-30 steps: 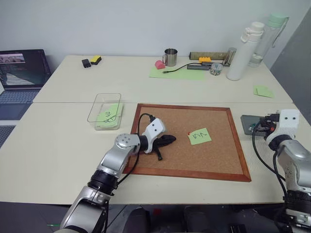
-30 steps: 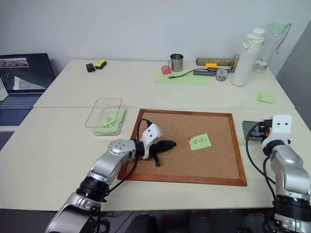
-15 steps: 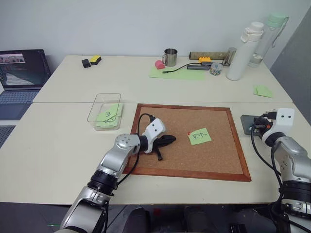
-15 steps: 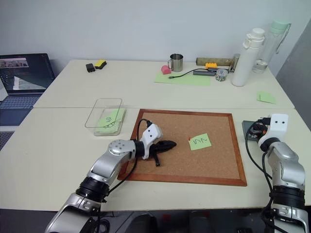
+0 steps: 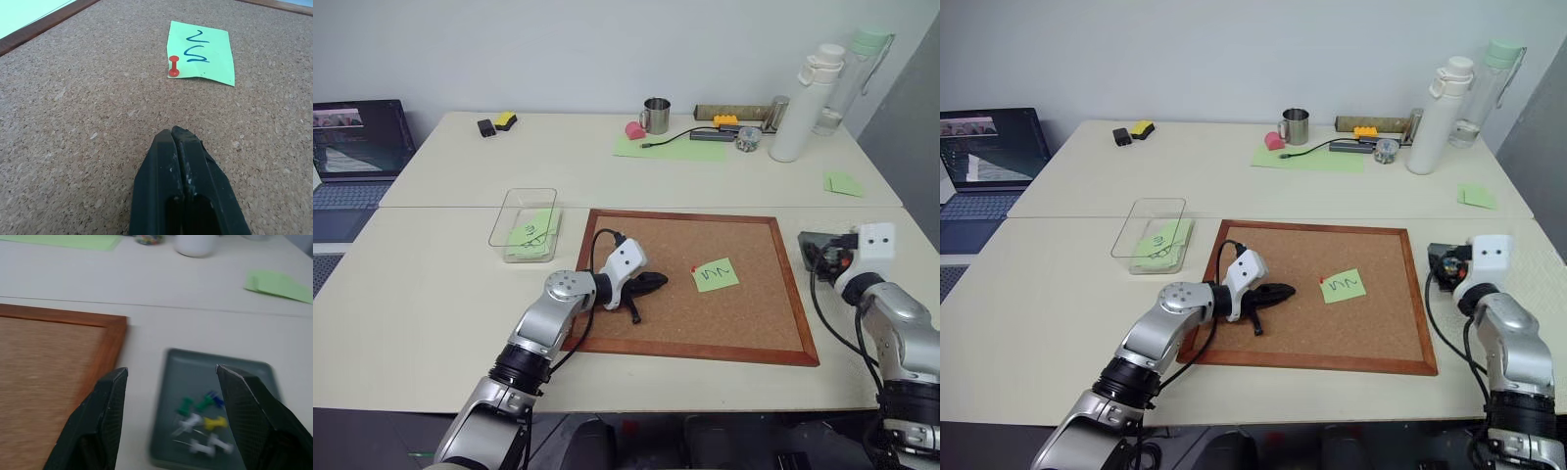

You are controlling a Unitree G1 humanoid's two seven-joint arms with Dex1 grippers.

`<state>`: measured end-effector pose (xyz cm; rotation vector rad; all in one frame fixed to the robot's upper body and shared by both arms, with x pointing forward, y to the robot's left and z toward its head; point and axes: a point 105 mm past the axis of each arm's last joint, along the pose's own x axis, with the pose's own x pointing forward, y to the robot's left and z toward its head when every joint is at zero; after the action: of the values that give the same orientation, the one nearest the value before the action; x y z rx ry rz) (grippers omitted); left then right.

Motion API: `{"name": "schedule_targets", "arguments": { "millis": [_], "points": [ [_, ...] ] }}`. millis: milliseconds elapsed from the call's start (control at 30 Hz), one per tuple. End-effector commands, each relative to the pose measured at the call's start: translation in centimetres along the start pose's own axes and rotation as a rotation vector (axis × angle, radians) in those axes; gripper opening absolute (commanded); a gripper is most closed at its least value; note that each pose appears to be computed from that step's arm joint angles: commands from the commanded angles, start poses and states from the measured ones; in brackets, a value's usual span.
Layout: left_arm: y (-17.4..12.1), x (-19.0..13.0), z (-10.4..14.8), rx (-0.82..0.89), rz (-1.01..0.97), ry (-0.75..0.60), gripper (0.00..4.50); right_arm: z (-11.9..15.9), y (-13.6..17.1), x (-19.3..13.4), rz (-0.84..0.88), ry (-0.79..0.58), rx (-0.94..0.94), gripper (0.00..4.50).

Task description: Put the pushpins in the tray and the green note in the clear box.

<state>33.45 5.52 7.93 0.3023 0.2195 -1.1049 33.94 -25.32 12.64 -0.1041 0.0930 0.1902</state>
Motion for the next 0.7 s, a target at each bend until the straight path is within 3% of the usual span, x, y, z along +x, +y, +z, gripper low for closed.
{"name": "schedule_targets", "arguments": {
  "millis": [33,133,267,700],
  "points": [
    [0.3,-0.4,-1.7,-0.034,0.027,0.056,0.0,2.0,7.2,-0.9,0.299,-0.066,-0.041,3.0],
    [0.3,-0.4,-1.7,-0.036,0.026,0.057,0.0,1.3,10.9,-1.2,0.41,-0.042,-0.063,3.0],
    [0.3,-0.4,-1.7,-0.035,0.025,0.058,0.0,0.4,13.3,-0.4,0.423,-0.016,-0.087,3.0],
    [0.4,-0.6,-1.7,-0.035,0.033,0.06,0.0,-1.0,15.9,1.9,0.458,0.031,-0.029,3.0]
  ]
}}
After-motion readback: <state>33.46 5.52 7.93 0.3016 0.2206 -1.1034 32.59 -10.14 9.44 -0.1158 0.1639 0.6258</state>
